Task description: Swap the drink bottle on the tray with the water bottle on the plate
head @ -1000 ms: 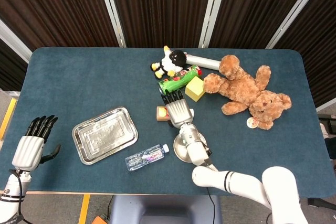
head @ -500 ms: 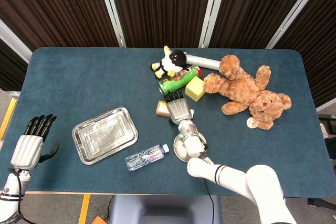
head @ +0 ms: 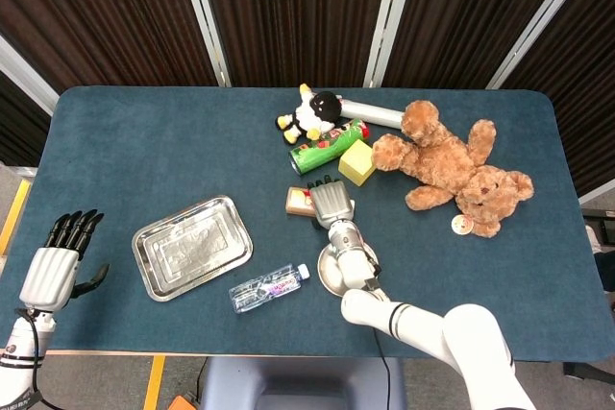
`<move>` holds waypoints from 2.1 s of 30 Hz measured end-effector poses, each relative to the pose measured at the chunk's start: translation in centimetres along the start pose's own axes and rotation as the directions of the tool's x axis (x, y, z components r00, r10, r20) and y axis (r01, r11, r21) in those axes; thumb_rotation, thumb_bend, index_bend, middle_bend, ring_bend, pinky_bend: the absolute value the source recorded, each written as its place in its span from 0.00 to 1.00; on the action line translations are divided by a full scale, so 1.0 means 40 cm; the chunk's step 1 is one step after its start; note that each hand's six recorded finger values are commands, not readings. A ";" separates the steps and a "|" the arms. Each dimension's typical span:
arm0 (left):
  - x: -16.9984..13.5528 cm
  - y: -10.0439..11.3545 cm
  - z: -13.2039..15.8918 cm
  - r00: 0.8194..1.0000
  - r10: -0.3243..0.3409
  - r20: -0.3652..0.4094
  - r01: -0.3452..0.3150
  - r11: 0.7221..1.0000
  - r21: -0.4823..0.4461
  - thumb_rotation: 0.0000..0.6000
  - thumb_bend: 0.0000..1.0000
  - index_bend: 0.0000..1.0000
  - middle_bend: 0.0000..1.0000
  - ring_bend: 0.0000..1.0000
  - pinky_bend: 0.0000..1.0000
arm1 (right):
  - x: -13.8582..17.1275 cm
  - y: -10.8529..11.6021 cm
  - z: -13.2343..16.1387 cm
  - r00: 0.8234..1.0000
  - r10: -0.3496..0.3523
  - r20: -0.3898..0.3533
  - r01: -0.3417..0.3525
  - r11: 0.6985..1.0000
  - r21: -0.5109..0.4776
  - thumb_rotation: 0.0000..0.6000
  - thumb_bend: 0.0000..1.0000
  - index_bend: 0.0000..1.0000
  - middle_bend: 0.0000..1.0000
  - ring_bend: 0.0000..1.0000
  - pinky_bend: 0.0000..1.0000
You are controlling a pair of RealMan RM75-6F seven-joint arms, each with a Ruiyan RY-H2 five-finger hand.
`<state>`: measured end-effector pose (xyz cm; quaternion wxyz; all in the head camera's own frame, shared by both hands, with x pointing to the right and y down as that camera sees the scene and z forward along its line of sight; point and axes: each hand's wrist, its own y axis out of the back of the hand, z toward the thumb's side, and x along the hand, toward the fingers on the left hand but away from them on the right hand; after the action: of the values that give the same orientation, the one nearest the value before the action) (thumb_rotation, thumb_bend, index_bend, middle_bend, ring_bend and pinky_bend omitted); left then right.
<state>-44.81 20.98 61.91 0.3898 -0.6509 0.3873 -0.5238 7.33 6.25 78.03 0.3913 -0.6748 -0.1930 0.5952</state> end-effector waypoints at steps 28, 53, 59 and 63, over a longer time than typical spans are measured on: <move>-0.014 -0.013 0.044 0.998 -0.013 0.056 0.011 1.000 0.025 1.00 0.36 0.00 0.04 0.00 0.07 | 0.237 0.082 -0.119 0.981 -0.063 -0.185 0.066 0.998 0.011 1.00 0.38 0.90 0.82 0.80 0.88; -0.029 -0.024 0.075 0.995 -0.031 0.097 0.029 0.999 0.019 1.00 0.36 0.00 0.04 0.00 0.07 | 0.381 -0.072 -0.203 0.946 0.092 -0.310 -0.095 0.995 0.005 1.00 0.31 0.01 0.30 0.20 0.34; -0.030 -0.022 0.073 0.995 -0.030 0.096 0.028 0.999 0.017 1.00 0.36 0.00 0.04 0.00 0.07 | 0.395 -0.054 -0.212 0.945 0.091 -0.313 -0.100 0.995 -0.014 1.00 0.26 0.00 0.24 0.14 0.28; -0.034 -0.016 0.079 0.994 -0.019 0.103 0.018 1.000 0.015 1.00 0.36 0.00 0.04 0.00 0.07 | 0.417 -0.033 -0.224 0.945 0.080 -0.318 -0.099 0.994 -0.046 1.00 0.25 0.00 0.18 0.08 0.21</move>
<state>-41.86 22.78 61.51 0.4090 -0.6780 0.3568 -0.4957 19.76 16.51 68.02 0.3688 -0.7810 -0.1154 0.4906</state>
